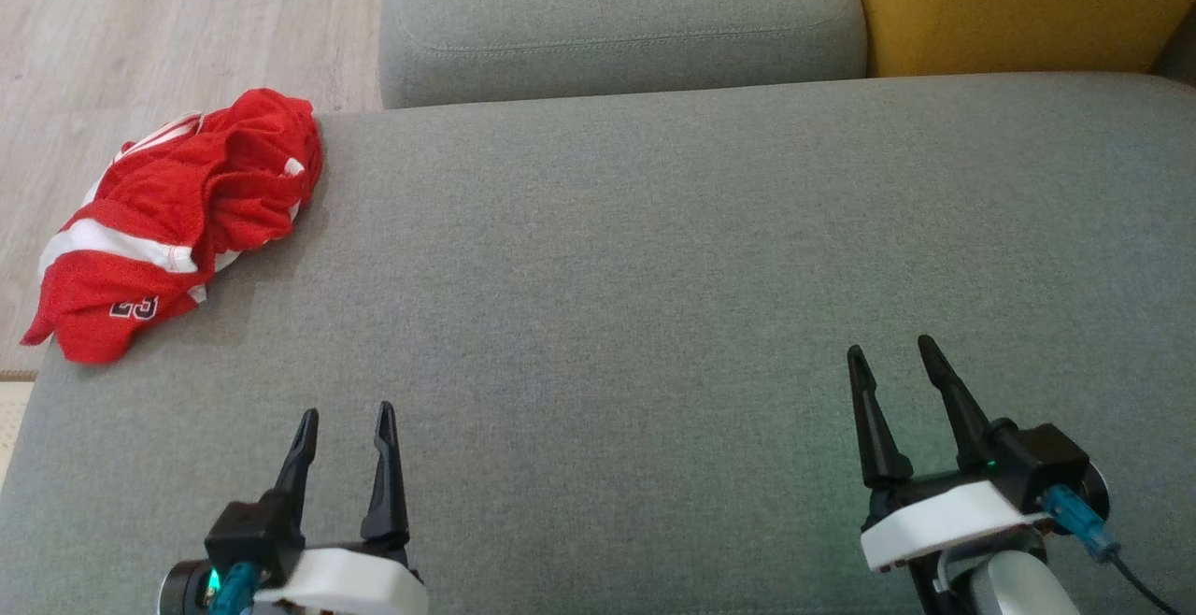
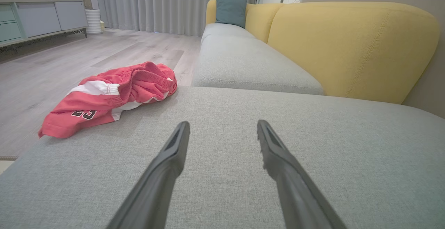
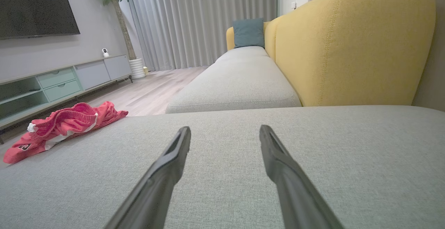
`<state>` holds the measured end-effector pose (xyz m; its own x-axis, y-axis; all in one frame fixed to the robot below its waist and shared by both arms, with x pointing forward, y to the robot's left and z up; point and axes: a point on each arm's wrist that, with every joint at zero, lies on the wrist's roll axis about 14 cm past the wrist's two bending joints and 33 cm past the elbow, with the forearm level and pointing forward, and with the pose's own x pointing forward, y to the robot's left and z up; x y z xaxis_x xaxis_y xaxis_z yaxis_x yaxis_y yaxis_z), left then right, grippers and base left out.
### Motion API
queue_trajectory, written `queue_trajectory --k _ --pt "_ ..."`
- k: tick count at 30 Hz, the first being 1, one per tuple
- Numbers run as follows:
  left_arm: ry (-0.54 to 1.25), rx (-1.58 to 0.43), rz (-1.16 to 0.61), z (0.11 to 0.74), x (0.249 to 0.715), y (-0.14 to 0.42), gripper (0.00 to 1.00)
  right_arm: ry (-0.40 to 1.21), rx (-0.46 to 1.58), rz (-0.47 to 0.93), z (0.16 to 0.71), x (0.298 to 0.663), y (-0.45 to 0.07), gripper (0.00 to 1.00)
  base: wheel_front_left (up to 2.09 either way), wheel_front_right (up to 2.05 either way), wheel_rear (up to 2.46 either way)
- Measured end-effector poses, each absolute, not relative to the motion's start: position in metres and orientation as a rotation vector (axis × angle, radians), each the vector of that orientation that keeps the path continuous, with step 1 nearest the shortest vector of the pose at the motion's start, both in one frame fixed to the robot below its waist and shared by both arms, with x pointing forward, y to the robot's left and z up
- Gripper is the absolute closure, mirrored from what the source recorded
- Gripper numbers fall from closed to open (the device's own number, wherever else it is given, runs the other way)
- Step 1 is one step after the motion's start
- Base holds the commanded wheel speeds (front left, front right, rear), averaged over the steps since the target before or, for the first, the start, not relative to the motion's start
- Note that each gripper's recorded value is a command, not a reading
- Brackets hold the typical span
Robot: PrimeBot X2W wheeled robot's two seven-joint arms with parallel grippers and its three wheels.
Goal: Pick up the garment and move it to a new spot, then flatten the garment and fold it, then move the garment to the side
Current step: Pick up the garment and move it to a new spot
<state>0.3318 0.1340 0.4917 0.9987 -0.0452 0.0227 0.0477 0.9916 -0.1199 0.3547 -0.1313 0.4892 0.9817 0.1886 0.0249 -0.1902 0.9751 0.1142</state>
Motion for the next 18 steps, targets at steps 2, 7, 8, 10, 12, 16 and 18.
queue_trajectory --k 2,7,8,10,12,16,18 --pt "-0.019 -0.120 -0.045 0.491 0.332 0.134 0.00 -0.013 0.116 0.192 0.489 0.355 -0.131 0.00 0.00 0.00 0.00" --pt "-0.014 -0.119 -0.033 0.490 0.331 0.137 0.00 -0.012 0.116 0.198 0.489 0.356 -0.129 0.00 0.00 0.00 0.00" --pt "-0.014 -0.119 -0.030 0.490 0.330 0.138 0.00 -0.012 0.116 0.201 0.489 0.356 -0.128 0.00 0.00 0.00 0.00" --pt "-0.015 -0.119 -0.021 0.490 0.328 0.140 0.00 -0.012 0.116 0.212 0.489 0.358 -0.124 0.00 0.00 0.00 0.00" --pt "-0.017 -0.120 -0.008 0.490 0.326 0.144 0.00 -0.012 0.115 0.228 0.490 0.360 -0.119 0.00 0.00 0.00 0.00" --pt "-0.026 -0.125 0.045 0.491 0.313 0.159 0.00 -0.017 0.118 0.308 0.493 0.368 -0.093 0.00 0.00 0.00 0.00" --pt "-0.033 -0.127 0.081 0.492 0.305 0.169 0.00 -0.023 0.125 0.351 0.496 0.371 -0.078 0.00 0.00 0.00 0.00"
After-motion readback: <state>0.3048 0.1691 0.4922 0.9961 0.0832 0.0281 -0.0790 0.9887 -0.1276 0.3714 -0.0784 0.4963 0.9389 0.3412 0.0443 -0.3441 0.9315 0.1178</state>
